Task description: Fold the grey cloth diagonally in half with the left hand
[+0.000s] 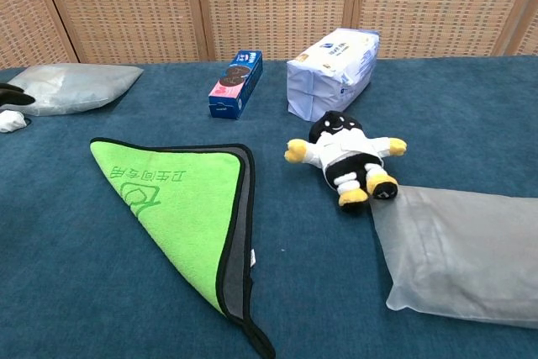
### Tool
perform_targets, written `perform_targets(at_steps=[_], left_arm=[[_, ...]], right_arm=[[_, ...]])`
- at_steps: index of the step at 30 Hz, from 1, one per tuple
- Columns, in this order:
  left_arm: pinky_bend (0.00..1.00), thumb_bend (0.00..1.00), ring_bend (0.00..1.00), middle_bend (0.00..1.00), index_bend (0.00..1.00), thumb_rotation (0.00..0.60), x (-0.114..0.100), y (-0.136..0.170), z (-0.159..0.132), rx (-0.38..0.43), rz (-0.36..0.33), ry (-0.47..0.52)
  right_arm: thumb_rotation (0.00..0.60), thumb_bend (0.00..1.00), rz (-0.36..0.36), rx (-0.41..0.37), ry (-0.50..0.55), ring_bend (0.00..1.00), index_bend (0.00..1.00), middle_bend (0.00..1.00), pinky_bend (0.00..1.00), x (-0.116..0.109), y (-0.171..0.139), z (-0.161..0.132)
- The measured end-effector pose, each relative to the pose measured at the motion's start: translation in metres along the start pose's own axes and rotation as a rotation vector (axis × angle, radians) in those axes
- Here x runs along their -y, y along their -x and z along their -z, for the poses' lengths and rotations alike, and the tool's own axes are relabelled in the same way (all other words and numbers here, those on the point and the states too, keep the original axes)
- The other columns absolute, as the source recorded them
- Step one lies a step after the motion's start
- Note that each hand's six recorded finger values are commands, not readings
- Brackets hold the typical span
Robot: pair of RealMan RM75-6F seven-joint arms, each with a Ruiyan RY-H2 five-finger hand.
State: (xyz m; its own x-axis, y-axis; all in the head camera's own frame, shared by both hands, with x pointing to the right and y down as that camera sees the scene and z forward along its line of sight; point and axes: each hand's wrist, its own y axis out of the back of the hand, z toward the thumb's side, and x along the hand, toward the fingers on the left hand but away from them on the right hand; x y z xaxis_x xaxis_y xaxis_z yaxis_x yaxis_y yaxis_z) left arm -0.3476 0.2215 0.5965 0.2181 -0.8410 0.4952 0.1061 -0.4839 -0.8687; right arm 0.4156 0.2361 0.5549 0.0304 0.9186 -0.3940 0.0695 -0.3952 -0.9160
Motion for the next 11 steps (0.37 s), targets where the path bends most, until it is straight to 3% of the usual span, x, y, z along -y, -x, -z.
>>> perform_targets(at_steps=[11], left_arm=[[0.00,0.16,0.00,0.00,0.00,0.600,-0.014,0.027,0.013,-0.012,-0.066,0.007]], right_arm=[[0.600,0.00,0.009,-0.013,0.001,0.00,0.00,0.00,0.00,0.000,-0.001,-0.006]])
